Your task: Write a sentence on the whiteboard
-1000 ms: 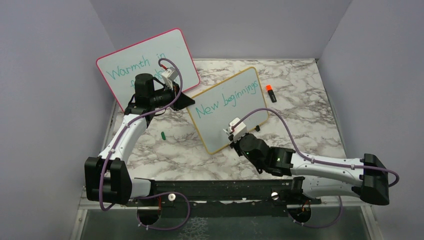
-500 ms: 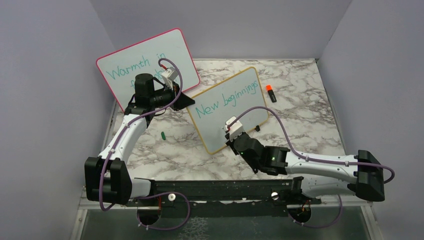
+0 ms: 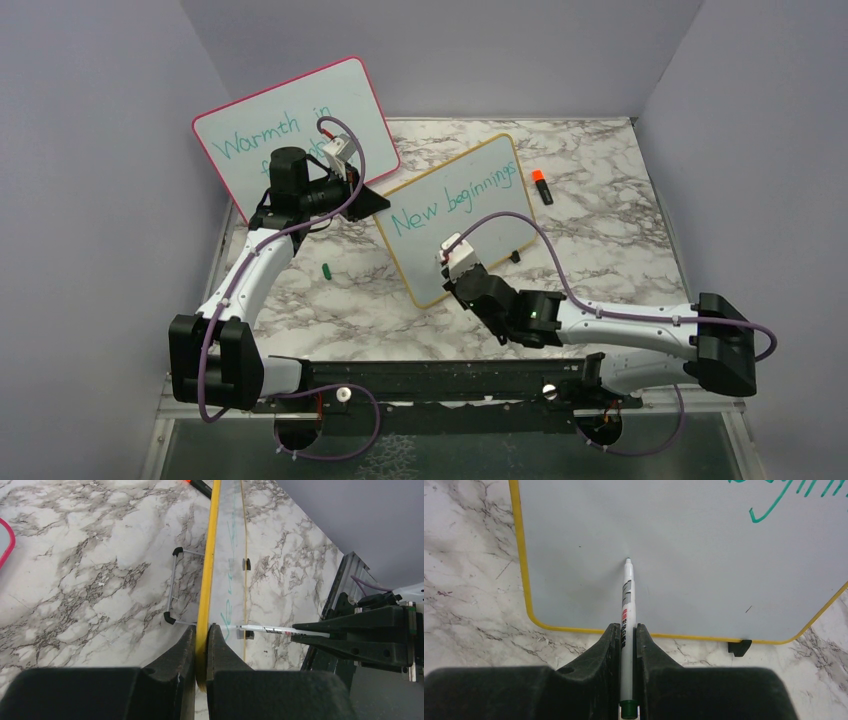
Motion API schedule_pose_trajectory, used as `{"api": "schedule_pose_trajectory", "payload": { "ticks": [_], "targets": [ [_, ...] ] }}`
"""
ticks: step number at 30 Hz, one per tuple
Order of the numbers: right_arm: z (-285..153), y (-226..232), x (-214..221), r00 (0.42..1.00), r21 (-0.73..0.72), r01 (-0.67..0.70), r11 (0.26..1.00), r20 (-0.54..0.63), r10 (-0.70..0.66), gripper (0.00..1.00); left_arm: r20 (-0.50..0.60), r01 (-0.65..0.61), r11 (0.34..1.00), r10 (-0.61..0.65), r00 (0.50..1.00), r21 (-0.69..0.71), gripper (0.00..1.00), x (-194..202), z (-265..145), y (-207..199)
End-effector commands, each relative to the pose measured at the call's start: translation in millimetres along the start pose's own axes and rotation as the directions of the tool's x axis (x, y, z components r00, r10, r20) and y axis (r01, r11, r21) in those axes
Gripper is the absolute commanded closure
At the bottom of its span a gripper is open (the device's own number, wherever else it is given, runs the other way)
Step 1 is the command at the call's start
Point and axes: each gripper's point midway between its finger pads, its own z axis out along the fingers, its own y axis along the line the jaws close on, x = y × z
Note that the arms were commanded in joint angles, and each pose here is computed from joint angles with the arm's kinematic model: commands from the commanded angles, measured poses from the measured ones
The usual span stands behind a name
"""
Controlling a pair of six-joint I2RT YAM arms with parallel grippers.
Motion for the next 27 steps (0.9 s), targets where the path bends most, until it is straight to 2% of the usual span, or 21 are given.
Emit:
{"api": "schedule_pose_trajectory", "payload": {
  "ticks": [1, 27],
  "targets": [
    [2.1, 1.5, -18.7, 0.999, 0.021, -0.037, 0.999, 0.039, 0.036, 0.99, -0.040, -0.011, 0.989, 0.005, 0.999, -0.149, 1.00, 20.0, 0.5, 33.7],
    [5.0, -18.0, -5.0, 1.000, 0.155, -0.002, 0.988, -0.009, 0.004, 1.00, -0.038, -0.018, 0.989, 0.013, 0.999, -0.145, 1.00, 18.9, -0.6, 31.4]
  ]
}}
